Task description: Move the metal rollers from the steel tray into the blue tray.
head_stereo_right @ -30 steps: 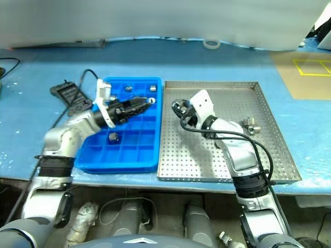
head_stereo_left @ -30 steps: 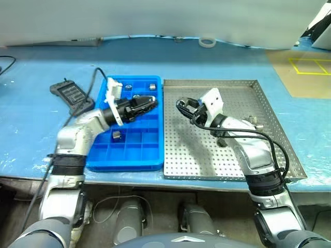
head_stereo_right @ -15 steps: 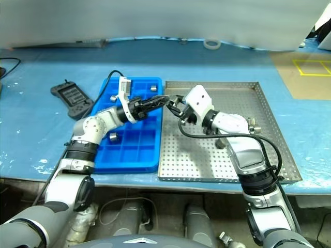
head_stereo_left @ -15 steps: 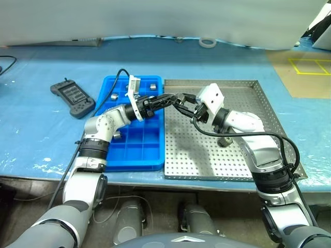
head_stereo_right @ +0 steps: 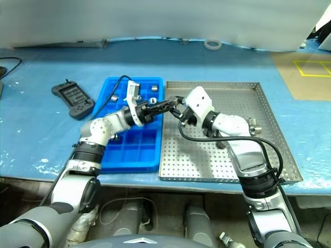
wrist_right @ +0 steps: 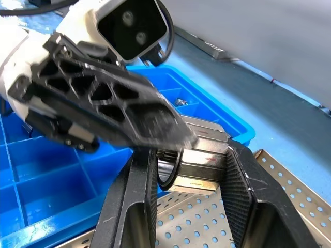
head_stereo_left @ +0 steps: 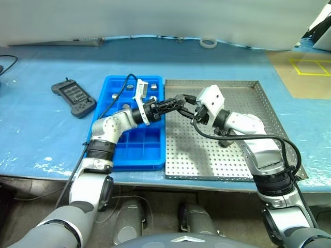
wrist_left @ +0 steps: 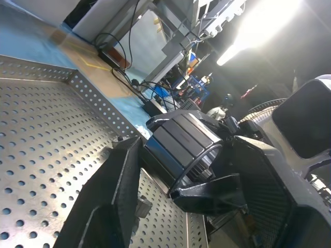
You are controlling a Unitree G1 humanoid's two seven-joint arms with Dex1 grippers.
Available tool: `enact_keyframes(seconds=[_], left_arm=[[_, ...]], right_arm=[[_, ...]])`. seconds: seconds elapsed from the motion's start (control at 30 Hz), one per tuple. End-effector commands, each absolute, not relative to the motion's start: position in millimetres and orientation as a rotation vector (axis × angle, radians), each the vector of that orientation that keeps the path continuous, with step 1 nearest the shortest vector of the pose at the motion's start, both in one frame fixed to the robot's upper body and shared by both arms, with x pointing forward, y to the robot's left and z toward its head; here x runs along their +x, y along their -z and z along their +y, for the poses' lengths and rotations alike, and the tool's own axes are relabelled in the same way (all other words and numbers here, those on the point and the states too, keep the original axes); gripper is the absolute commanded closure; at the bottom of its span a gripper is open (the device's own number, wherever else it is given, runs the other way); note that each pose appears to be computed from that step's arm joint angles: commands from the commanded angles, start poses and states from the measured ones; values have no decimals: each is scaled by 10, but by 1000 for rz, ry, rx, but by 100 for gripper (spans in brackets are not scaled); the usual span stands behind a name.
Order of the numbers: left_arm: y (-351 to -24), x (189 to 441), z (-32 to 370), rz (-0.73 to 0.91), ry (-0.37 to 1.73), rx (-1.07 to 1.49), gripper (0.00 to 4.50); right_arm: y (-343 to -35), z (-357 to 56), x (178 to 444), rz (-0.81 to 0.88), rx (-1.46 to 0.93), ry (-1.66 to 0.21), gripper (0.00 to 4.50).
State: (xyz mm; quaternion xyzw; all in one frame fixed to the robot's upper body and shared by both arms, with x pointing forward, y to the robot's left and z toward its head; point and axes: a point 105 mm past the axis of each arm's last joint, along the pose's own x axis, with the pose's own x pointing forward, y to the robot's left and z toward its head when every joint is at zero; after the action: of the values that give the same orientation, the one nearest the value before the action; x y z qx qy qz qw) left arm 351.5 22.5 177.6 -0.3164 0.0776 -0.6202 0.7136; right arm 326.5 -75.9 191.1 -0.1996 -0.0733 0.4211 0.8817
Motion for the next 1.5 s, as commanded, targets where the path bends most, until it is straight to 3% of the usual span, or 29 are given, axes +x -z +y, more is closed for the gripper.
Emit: enact_keyframes(seconds=[0.03, 0.27, 0.4, 1.3, 1.5], left_arm=[[-1936, 3512, 116, 123, 1414, -674, 160], [-1949, 3550, 126, 111, 1391, -658, 160], [-1961, 3571, 141, 105, 1370, -640, 223], [-2059, 3545, 167, 62, 1349, -638, 223], [-2073, 3553, 173, 56, 1344, -635, 223]], right_arm=[[-2046, -708, 3205, -213, -431, -886, 318], [-2049, -703, 3216, -215, -428, -876, 318], [-2047, -704, 3222, -217, -421, -867, 318], [-2017, -706, 3257, -199, -410, -867, 318], [-2000, -703, 3270, -182, -395, -871, 117]])
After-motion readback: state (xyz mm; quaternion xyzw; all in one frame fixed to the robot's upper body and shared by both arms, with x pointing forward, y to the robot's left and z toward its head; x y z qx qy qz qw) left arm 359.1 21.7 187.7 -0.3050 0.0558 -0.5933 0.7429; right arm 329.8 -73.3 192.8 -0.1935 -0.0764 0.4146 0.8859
